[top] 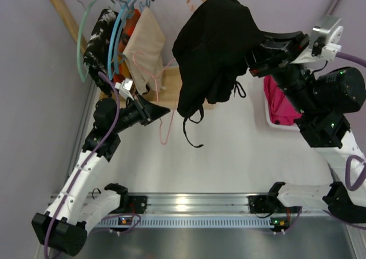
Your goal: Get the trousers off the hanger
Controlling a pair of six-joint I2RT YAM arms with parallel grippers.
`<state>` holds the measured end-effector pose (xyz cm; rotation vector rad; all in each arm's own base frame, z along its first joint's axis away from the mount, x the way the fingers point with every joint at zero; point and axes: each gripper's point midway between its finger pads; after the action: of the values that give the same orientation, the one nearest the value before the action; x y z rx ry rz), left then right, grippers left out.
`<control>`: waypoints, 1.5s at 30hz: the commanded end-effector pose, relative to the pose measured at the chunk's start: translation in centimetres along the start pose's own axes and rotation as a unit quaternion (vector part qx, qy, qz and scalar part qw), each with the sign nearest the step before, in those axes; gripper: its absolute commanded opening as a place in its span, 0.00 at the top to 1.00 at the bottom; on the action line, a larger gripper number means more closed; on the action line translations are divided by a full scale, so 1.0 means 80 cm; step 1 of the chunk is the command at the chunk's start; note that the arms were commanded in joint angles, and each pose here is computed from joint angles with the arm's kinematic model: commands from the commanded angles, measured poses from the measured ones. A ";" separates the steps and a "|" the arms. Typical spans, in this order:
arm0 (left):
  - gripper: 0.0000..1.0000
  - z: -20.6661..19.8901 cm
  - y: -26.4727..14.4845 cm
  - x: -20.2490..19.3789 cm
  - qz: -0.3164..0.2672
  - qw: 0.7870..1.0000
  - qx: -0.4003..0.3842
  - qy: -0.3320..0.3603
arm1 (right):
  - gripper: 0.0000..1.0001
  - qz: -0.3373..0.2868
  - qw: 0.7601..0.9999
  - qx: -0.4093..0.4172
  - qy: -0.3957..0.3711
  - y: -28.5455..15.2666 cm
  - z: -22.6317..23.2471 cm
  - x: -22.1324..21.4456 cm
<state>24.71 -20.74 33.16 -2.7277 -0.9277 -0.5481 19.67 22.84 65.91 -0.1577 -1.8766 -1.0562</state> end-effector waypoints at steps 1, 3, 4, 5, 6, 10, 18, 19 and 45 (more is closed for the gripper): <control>1.00 -0.012 -0.006 0.004 -0.011 0.999 -0.018 0.038 | 1.00 -0.118 0.992 -0.042 -0.011 -0.029 -0.035 0.119; 1.00 -0.013 -0.008 0.003 -0.009 0.999 -0.021 0.043 | 1.00 -0.118 0.988 -0.093 -0.021 -0.046 -0.064 0.129; 1.00 -0.013 -0.007 0.002 -0.006 0.999 -0.021 0.043 | 1.00 -0.118 0.987 -0.108 -0.024 -0.054 -0.073 0.132; 1.00 -0.016 -0.008 0.003 -0.007 0.999 -0.024 0.046 | 1.00 -0.116 0.983 -0.134 -0.039 -0.064 -0.088 0.134; 1.00 -0.015 -0.007 0.002 -0.005 0.999 -0.023 0.047 | 1.00 -0.107 0.980 -0.159 -0.047 -0.072 -0.101 0.127; 1.00 -0.016 -0.006 0.000 0.002 0.998 -0.026 0.050 | 1.00 -0.090 0.952 -0.273 -0.104 -0.143 -0.149 0.142; 1.00 -0.013 0.003 0.001 0.015 0.999 -0.023 0.045 | 1.00 -0.016 0.856 -0.471 -0.214 -0.268 -0.205 0.134; 1.00 -0.013 0.004 0.003 0.013 0.999 -0.022 0.044 | 1.00 -0.012 0.835 -0.494 -0.242 -0.288 -0.205 0.144; 1.00 -0.036 -0.012 0.000 0.006 0.997 -0.046 0.059 | 1.00 0.268 0.704 -0.582 -0.306 -0.381 -0.383 -0.148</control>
<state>24.01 -20.98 32.71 -2.7260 -0.8555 -0.5990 30.39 -15.03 41.04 -2.0427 -1.0449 -1.5700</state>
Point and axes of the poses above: each gripper's point midway between its finger pads, its own y axis out along the fingers, its own z axis along the line the jaws close on, x = y × z, and after that the axes turned 7 degrees about -y, right-handed
